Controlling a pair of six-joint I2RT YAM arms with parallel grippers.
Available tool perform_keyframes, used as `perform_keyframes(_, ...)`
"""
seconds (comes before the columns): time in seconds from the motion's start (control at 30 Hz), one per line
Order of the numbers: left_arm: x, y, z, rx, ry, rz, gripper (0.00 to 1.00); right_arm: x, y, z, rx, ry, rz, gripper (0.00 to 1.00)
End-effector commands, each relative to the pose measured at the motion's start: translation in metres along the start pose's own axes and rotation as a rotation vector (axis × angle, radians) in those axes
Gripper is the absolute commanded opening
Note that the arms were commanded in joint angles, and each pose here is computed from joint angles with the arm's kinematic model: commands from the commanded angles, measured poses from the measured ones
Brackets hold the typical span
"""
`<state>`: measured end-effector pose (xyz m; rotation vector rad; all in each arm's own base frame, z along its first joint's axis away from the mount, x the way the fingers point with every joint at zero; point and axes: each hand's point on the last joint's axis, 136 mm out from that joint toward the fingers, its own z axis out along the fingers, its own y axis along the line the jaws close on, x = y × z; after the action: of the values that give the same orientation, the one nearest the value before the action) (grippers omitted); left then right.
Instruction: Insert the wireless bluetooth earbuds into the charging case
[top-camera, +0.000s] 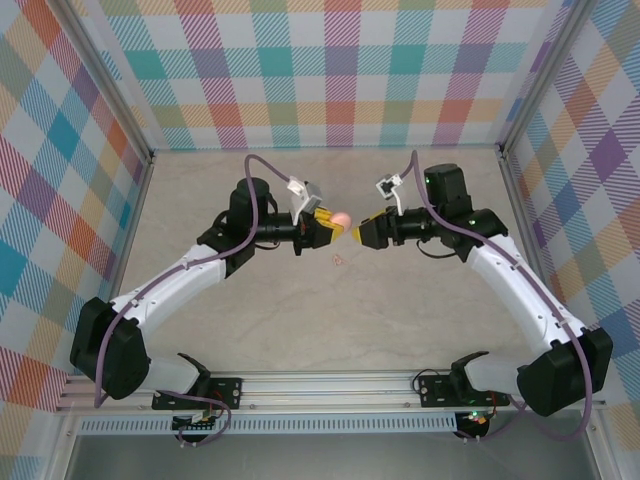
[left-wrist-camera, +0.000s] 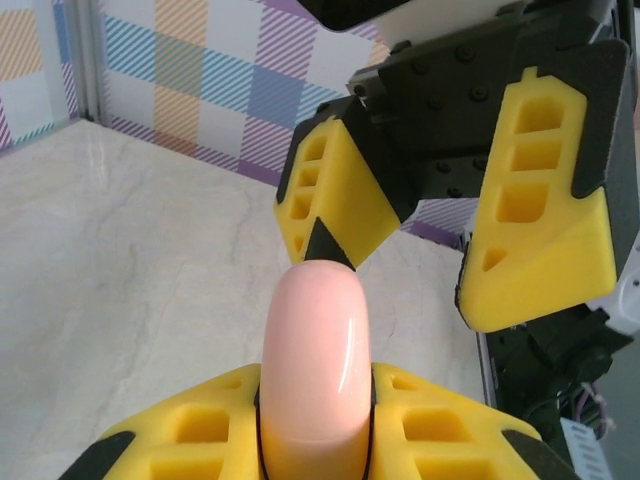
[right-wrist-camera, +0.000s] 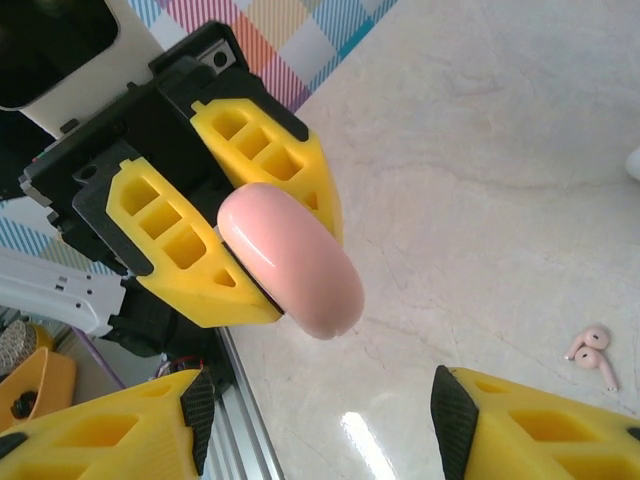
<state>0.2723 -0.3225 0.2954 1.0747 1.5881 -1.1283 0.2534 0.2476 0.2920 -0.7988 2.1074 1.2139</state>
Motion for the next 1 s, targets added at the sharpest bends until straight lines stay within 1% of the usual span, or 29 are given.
perform_keyframes(0.0,-0.015,-0.023,-0.005,0.067,-0.033,0.187,0.14,-0.005,0.007,0.001,0.008,0.012,-0.060,0.62)
perform_keyframes(0.3,-0.013,-0.039,-0.006,0.110,-0.031,0.252,0.14,-0.006,0.001,0.009,0.046,0.036,-0.061,0.62)
perform_keyframes(0.57,-0.007,-0.047,-0.007,0.141,0.001,0.280,0.13,-0.017,-0.007,0.002,0.128,-0.023,-0.064,0.62)
perform_keyframes(0.8,-0.006,-0.056,-0.007,0.175,0.011,0.296,0.12,-0.020,-0.016,0.000,0.183,-0.039,-0.046,0.62)
perform_keyframes(0.97,-0.009,-0.058,-0.008,0.175,0.006,0.304,0.11,-0.016,-0.016,0.004,0.161,-0.014,-0.038,0.62)
